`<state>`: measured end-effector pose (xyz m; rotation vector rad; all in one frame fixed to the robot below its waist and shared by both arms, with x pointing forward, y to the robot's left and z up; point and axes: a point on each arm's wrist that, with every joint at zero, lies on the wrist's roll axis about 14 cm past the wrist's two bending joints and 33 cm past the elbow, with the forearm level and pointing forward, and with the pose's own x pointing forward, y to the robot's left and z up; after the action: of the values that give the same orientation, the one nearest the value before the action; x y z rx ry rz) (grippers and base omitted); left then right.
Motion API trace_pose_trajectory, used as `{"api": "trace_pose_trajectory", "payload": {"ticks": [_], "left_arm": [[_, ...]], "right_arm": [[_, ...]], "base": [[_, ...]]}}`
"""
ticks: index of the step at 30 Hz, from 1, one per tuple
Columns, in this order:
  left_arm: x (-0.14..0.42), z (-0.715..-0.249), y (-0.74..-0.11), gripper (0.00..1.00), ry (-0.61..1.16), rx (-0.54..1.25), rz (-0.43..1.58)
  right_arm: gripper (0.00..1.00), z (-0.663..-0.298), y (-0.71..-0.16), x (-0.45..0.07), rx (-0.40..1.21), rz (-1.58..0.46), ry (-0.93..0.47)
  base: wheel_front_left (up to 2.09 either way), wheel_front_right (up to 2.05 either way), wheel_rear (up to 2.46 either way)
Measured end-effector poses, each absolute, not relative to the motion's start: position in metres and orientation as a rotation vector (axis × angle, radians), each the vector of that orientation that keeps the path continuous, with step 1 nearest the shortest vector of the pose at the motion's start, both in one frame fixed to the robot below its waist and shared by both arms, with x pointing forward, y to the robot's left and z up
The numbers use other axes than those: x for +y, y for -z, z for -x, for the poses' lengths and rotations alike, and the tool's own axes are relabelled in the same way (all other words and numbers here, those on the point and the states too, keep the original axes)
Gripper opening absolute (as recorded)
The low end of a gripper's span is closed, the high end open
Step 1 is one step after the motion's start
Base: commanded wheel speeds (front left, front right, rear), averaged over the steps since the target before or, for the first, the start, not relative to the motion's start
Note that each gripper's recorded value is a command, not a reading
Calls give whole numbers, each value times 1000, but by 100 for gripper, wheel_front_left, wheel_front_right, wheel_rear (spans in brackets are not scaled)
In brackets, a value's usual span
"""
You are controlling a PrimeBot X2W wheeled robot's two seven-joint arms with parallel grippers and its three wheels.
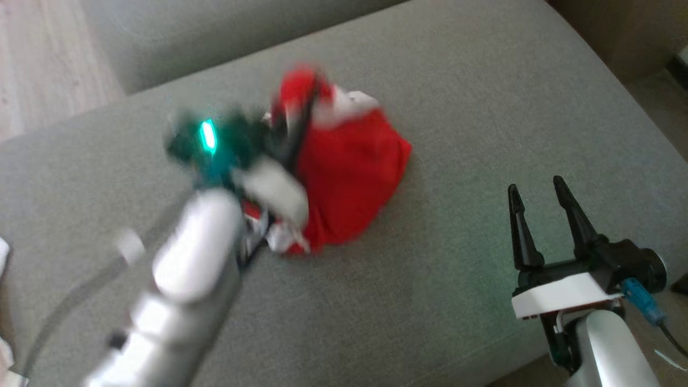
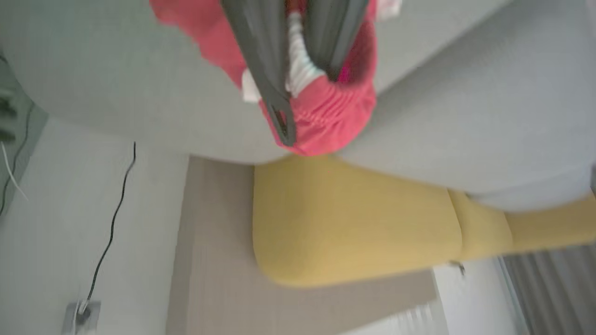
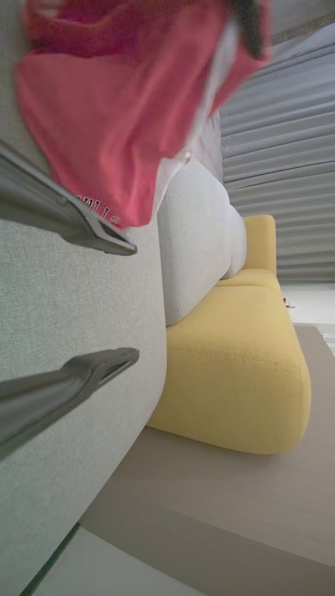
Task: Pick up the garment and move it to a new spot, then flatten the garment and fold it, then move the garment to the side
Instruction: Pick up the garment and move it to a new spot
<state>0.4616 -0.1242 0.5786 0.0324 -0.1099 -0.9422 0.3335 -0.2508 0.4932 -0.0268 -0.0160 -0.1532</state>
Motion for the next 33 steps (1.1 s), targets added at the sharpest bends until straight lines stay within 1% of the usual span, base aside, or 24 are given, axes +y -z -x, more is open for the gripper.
{"api": "trace_pose_trajectory", "payload": {"ticks": [2,3,4,5,10,15,20,23,27,30,33], "left_arm": [[-121,-446,-521,0,954,32,-17],[-116,-438,-498,15,951,90,-4],[-111,-431,-479,64,946,132,-3],[-105,-425,-465,100,934,163,6],[-83,-413,-441,100,825,212,62],[-53,-400,-443,100,685,200,92],[-12,-372,-446,100,533,180,130],[23,-359,-451,100,402,154,159],[76,-351,-477,100,212,55,177],[104,-338,-491,100,126,-2,181],[118,-321,-488,100,82,-5,165]], "right_arm": [[100,-335,-487,-251,2,19,156],[100,-335,-484,-250,13,17,154],[100,-336,-481,-249,21,15,150],[100,-338,-479,-247,26,10,146],[100,-346,-471,-230,45,-10,93],[100,-354,-473,-210,35,-25,30],[100,-356,-476,-188,21,-45,-34],[100,-350,-469,-173,40,-77,-75],[100,-347,-468,-153,44,-90,-133],[100,-345,-472,-141,31,-88,-172],[100,-339,-474,-133,26,-88,-198]], "base": [[0,0,0],[0,0,0],[0,0,0],[0,0,0],[0,0,0],[0,0,0],[0,0,0],[0,0,0],[0,0,0],[0,0,0],[0,0,0]]}}
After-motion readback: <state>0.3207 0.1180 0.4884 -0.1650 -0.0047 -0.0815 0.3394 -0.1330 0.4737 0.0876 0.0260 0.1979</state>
